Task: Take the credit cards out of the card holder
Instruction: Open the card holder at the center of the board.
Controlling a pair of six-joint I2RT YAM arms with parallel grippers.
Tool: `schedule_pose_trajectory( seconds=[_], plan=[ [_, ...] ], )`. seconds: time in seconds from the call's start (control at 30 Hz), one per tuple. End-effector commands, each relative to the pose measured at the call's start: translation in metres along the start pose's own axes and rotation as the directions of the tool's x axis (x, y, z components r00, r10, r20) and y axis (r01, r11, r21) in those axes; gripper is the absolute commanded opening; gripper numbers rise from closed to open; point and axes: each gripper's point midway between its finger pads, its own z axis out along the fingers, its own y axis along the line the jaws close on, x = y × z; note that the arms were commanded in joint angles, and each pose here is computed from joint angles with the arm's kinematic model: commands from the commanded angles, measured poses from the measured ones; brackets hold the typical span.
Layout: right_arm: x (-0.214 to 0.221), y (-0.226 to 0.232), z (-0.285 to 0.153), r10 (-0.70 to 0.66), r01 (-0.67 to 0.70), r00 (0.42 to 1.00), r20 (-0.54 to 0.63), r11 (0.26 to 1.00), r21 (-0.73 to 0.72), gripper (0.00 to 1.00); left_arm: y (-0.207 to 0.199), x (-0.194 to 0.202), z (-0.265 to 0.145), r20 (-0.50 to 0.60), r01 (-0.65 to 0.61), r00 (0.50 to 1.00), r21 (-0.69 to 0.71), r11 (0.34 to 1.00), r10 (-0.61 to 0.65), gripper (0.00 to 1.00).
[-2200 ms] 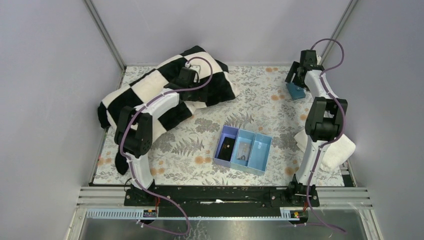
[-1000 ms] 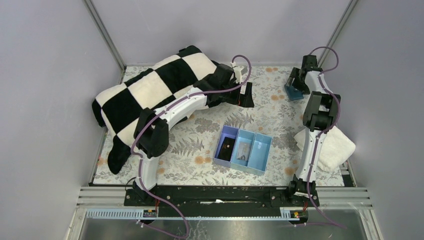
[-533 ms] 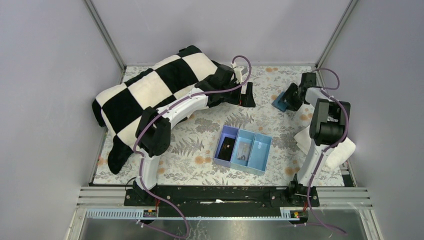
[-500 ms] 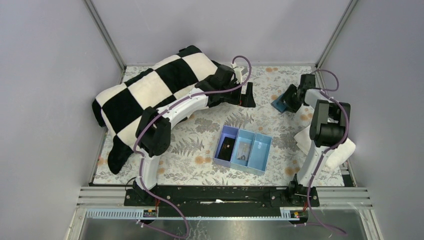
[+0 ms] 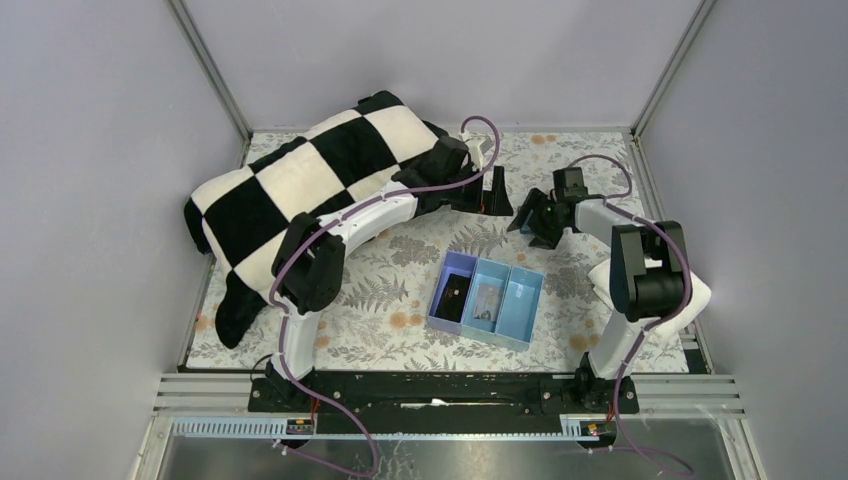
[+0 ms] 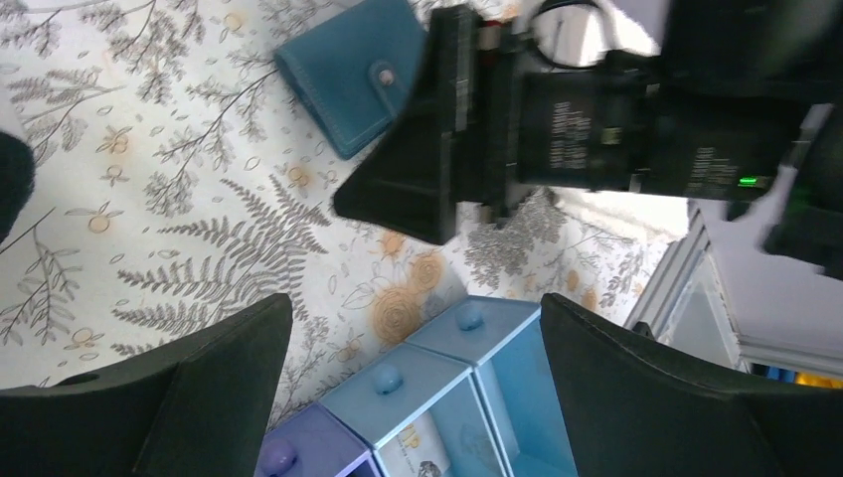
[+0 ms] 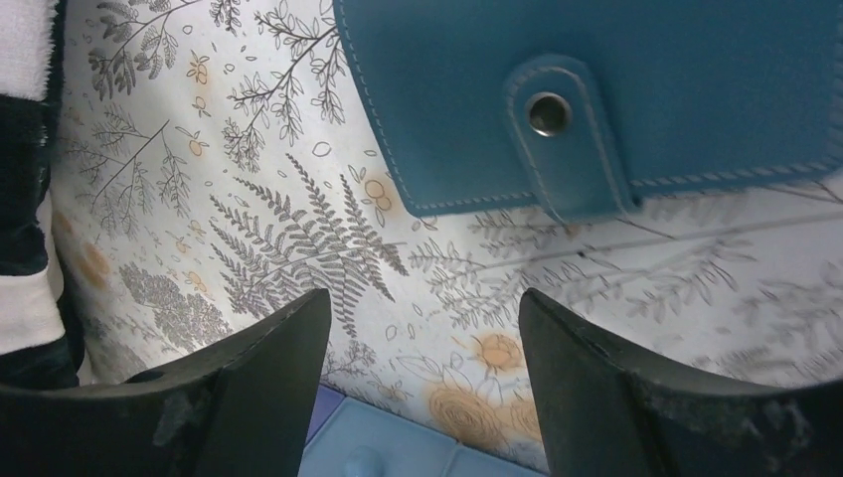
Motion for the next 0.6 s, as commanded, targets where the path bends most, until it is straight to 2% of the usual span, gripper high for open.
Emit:
schedule_pose_trajectory(
  seconds=[0.0,0.17,0.27,0.47,0.57],
  plan=[
    [-0.021,0.0,-0.035,-0.008,0.002,0.992,0.129,0.999,0.043,0.78,-0.002,-0.024,-0.007,0.12,-0.033,0.992,-0.035,0.999,0.037,0.99],
    [-0.062,-0.013,-0.044,0.016,-0.064,0.948,0.317,0.988,0.142,0.82,-0.005,-0.038,-0.016,0.188,-0.07,0.979,-0.048,0.996,0.078,0.99],
    [-0.086,-0.017,-0.046,-0.001,-0.076,0.938,0.347,0.975,0.209,0.84,-0.008,-0.039,-0.027,0.184,-0.099,0.977,-0.062,0.993,0.109,0.99],
    [-0.131,-0.03,-0.041,-0.023,-0.128,0.9,0.435,0.94,0.315,0.95,-0.012,-0.032,-0.035,0.157,-0.118,0.98,-0.05,0.992,0.125,0.99],
    [-0.142,-0.034,-0.027,-0.031,-0.135,0.905,0.425,0.925,0.355,0.98,-0.009,-0.03,-0.034,0.151,-0.116,0.981,-0.058,0.992,0.123,0.99]
  ],
)
